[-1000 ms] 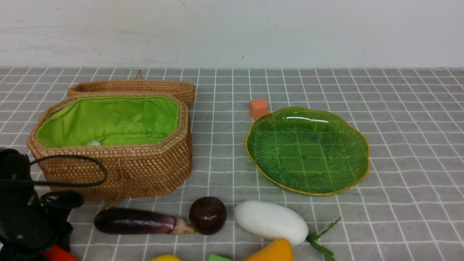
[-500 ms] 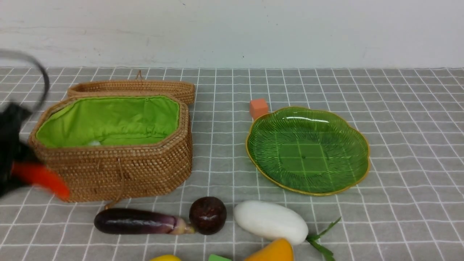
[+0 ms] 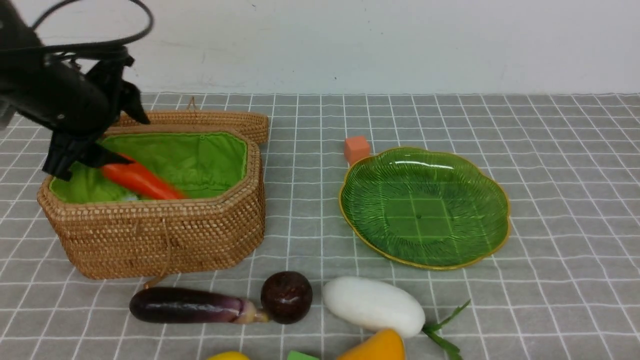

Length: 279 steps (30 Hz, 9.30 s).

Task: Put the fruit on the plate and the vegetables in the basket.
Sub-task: Use the left arm to grab a carrot and put it into the left basket, then use the left arm to grab an eggplant and put it into the left basket, then grab a lemon with your left arm and place it on the plate on the right, then use the right arm to grab a mango and put it into the right plate

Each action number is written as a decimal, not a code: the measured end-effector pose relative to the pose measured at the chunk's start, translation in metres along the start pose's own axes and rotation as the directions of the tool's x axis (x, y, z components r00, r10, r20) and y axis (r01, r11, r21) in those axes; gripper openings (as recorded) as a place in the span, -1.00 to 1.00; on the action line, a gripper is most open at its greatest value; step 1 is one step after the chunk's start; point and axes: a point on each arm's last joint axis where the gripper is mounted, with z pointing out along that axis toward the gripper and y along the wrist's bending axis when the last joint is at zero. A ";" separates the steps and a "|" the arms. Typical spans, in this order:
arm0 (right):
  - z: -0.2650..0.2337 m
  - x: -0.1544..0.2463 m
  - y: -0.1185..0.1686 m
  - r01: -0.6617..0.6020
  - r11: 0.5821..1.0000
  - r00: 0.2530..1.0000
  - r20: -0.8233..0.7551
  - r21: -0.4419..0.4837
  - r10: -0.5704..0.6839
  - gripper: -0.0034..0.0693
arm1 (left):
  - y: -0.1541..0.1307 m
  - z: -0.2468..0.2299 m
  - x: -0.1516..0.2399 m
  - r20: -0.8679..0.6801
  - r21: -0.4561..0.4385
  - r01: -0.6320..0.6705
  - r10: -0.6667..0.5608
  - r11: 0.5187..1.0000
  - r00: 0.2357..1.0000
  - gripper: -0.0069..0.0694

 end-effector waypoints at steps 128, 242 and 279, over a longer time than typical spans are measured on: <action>0.000 0.000 0.000 0.000 1.000 1.000 0.000 0.000 0.000 -0.24 | 0.110 0.015 0.207 -0.474 0.311 -0.919 0.800 -0.240 -0.369 0.87; 0.000 0.000 0.000 0.000 1.000 1.000 0.000 0.000 0.000 -0.24 | 0.220 -0.223 0.112 0.388 0.225 -0.907 0.822 0.355 0.418 -0.85; 0.000 0.000 0.000 0.000 1.000 1.000 0.000 0.000 0.000 -0.24 | 0.287 -0.141 0.118 0.661 -0.134 -0.891 0.709 0.434 0.246 -0.84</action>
